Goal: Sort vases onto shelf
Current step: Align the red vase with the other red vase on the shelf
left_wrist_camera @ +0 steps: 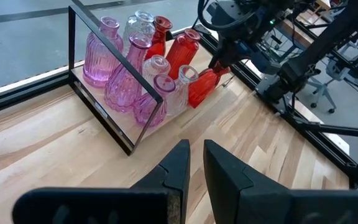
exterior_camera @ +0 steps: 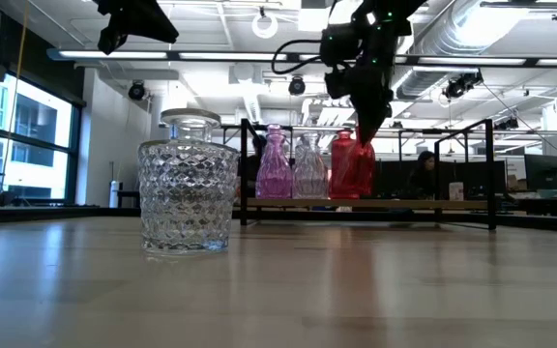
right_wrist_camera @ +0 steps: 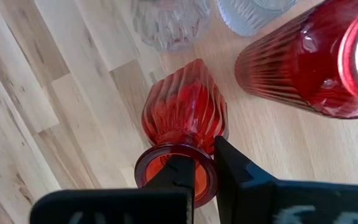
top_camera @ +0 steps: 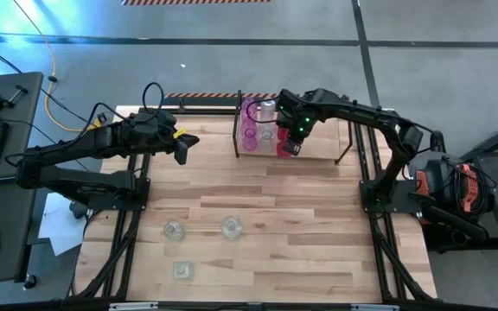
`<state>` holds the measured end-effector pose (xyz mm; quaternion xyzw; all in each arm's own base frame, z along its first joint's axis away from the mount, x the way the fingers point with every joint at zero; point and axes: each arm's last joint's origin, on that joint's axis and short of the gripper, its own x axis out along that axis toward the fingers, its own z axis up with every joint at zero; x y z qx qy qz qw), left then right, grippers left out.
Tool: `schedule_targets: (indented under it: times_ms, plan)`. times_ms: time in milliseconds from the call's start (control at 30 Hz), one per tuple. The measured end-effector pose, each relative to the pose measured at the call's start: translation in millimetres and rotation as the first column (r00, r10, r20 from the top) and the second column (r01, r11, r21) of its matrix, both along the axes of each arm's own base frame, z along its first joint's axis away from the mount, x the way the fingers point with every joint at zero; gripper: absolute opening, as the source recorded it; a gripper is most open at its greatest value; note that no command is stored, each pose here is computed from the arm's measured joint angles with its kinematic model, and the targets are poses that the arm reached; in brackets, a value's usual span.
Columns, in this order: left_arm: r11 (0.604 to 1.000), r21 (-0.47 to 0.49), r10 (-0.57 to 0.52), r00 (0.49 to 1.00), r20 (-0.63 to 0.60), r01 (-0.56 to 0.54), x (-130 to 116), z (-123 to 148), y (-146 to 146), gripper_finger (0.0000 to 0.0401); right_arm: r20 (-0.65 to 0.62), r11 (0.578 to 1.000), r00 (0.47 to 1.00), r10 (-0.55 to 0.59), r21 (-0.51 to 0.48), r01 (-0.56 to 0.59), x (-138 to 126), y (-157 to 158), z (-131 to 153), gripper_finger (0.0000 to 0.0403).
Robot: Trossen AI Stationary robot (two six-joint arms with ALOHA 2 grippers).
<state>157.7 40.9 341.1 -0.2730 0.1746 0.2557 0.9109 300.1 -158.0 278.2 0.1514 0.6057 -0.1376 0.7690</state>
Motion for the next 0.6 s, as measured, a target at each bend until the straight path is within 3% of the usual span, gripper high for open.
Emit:
schedule_targets:
  times_ms: [600]
  plan:
    - [1.000,0.001,-0.001,1.000,-0.001,0.001,0.0,0.0,0.0,0.0035,0.019,1.000,1.000,-0.017,0.020,0.017,-5.7,-11.8,-0.1,0.0005]
